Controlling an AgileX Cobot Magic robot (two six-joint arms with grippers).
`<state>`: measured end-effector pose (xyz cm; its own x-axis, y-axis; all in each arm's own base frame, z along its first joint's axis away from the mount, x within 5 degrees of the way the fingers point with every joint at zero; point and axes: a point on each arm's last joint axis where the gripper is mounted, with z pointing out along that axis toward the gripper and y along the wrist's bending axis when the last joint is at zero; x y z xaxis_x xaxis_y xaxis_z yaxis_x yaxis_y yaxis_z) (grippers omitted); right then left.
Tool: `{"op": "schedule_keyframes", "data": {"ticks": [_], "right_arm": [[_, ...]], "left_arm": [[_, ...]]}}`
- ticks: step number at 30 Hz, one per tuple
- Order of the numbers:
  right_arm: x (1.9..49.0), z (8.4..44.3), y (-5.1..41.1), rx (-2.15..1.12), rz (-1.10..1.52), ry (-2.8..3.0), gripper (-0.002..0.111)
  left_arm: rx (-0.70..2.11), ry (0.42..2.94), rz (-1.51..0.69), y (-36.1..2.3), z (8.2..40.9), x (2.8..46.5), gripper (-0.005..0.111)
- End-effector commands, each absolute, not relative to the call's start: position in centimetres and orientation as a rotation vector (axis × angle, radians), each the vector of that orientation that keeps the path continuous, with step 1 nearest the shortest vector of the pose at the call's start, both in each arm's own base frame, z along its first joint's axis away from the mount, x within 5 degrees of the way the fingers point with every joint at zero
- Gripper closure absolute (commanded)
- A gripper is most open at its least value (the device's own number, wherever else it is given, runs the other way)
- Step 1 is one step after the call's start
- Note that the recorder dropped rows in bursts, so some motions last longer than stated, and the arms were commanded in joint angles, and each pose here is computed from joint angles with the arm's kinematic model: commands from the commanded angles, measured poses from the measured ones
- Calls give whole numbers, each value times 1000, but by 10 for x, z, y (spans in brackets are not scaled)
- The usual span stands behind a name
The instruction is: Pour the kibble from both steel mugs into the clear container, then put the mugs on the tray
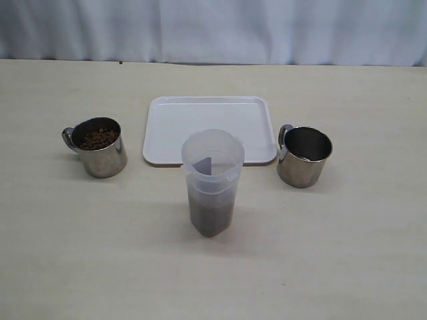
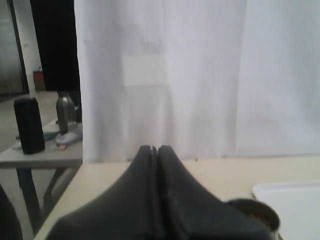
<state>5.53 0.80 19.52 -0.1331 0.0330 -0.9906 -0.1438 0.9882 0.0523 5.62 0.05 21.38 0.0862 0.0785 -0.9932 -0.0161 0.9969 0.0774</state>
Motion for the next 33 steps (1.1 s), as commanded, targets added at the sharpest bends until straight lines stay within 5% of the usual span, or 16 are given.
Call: {"op": "schedule_keyframes", "data": {"ticks": [1, 6, 8, 15, 26, 33], "right_arm": [[55, 194, 8, -93, 150, 1698, 103], [55, 194, 8, -93, 150, 1698, 103], [55, 194, 8, -93, 150, 1698, 103], [55, 194, 8, -93, 150, 1698, 103], [55, 194, 8, -93, 150, 1698, 103], [55, 194, 8, -93, 150, 1698, 103]], "left_arm": [[32, 1286, 71, 1, 231, 53, 107], [-170, 995, -257, 2, 254, 42, 107], [-75, 1008, -205, -3, 254, 42, 107], [209, 1383, 24, -12, 226, 71, 107], [247, 1872, -188, -23, 172, 129, 107], [369, 1937, -335, -36, 148, 167, 107]]}}
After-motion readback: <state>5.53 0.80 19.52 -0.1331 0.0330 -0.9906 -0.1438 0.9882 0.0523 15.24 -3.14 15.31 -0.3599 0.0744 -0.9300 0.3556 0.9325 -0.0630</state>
